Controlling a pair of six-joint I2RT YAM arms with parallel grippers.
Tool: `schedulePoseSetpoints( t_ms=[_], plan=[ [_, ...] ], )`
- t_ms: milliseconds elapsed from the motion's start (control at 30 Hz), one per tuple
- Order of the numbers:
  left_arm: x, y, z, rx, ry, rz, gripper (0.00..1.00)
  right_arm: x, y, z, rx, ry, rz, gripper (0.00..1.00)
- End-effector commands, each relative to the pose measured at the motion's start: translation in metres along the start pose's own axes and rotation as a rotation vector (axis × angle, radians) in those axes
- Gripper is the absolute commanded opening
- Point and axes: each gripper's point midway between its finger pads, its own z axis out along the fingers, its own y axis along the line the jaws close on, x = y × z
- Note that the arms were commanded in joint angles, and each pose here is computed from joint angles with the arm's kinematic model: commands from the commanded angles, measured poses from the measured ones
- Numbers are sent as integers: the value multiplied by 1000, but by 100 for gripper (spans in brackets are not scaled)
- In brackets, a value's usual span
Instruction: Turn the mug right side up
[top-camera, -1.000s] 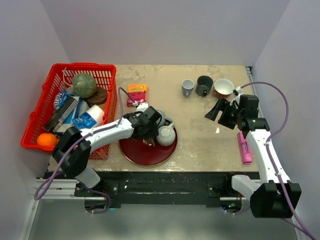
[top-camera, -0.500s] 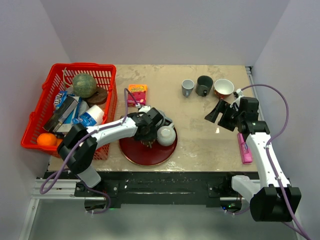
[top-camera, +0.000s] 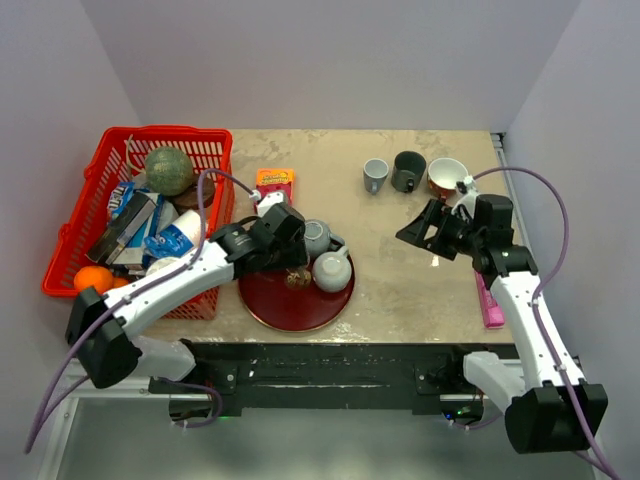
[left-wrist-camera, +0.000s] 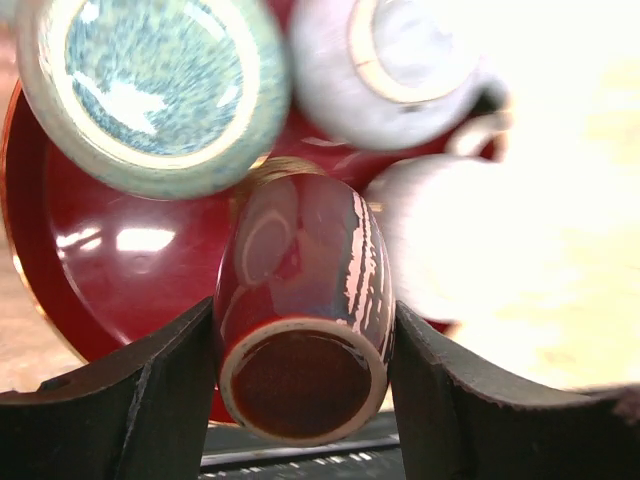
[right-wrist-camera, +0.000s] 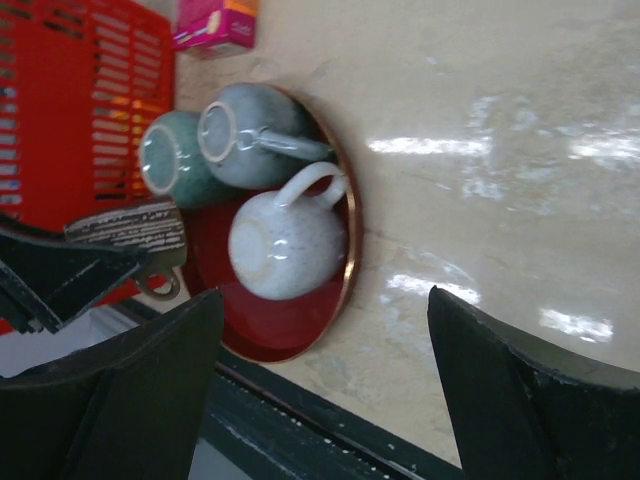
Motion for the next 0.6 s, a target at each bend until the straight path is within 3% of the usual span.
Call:
schedulePoseSetpoints(
  t_ms=[0,267,400,567],
  plan=[
    [-49,-46,-49,245,-141,-90,27,9,66,-6,-238,-1,-44,87],
    [-95,-108,-126,653,-297,-124,27,36,180,-28,-652,5,-75,88],
    [-121,-126,-169,823,-423,-136,27,43,207,-41,-759,2,-97,88],
    [-133,-135,-209,967,-496,-140,28,38,233,-61,-862,-26,-74,88]
  ],
)
